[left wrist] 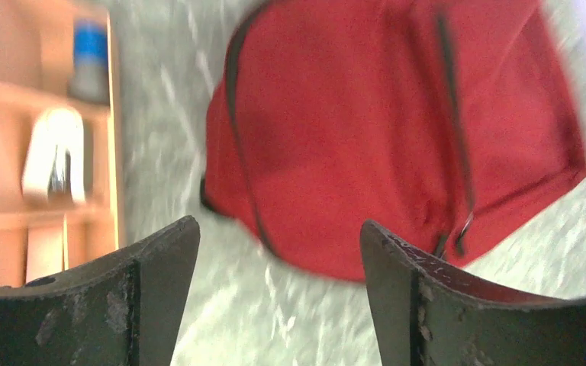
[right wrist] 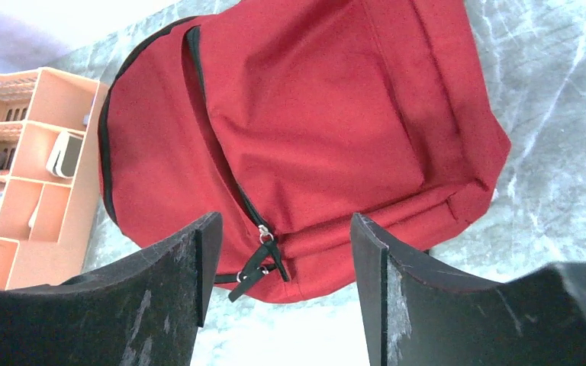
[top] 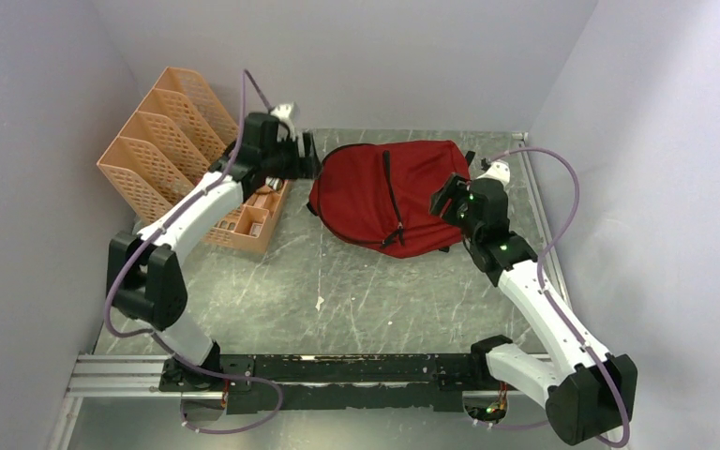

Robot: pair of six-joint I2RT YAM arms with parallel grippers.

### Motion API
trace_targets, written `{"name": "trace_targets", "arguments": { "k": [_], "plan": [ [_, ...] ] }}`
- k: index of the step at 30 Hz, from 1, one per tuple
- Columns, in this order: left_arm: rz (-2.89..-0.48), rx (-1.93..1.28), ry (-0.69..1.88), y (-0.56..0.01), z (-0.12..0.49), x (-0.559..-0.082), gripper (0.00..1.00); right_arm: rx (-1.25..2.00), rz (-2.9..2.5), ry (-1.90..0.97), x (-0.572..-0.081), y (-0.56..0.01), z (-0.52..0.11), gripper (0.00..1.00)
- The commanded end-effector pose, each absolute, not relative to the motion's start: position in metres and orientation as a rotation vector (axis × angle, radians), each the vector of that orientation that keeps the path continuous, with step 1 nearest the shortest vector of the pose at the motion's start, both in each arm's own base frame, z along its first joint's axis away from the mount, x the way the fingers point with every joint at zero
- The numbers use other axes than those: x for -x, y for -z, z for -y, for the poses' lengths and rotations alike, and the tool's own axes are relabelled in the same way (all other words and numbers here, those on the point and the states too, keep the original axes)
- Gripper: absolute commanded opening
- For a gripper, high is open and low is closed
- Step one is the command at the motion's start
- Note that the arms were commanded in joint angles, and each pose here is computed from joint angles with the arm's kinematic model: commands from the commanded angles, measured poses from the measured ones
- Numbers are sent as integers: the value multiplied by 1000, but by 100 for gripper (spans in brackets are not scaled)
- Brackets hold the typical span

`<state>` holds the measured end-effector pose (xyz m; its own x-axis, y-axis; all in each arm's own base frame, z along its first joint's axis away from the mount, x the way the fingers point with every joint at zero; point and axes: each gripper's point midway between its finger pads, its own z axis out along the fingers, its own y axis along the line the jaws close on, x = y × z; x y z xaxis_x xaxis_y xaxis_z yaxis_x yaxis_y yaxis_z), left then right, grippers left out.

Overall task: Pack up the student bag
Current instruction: Reset both arms

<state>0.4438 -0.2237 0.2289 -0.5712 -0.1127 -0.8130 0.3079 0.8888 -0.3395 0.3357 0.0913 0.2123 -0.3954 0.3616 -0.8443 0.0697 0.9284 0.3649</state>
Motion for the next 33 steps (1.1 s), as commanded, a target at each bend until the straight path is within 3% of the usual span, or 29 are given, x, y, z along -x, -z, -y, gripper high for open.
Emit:
{"name": "trace_targets", "arguments": {
  "k": [1,5,9,15,21,33],
  "plan": [
    [-2148,-202,504,-208,197,-395,82,-374,-1899,-309,-330,-233,-81,67],
    [-1992,-246,496,-243,177,-354,98,-321,-1824,-369,-321,-248,-85,75],
    [-1911,-168,421,-263,146,-326,98,-230,-1804,-427,-306,-260,-93,82],
    [-1809,2,349,-269,101,-280,98,-79,-1845,-441,-285,-262,-103,100],
    [-1658,144,322,-273,67,-248,98,-61,-1828,-406,-267,-261,-93,100],
    [-1737,186,280,-257,64,-256,98,-60,-1734,-341,-257,-276,-77,100]
  ]
}}
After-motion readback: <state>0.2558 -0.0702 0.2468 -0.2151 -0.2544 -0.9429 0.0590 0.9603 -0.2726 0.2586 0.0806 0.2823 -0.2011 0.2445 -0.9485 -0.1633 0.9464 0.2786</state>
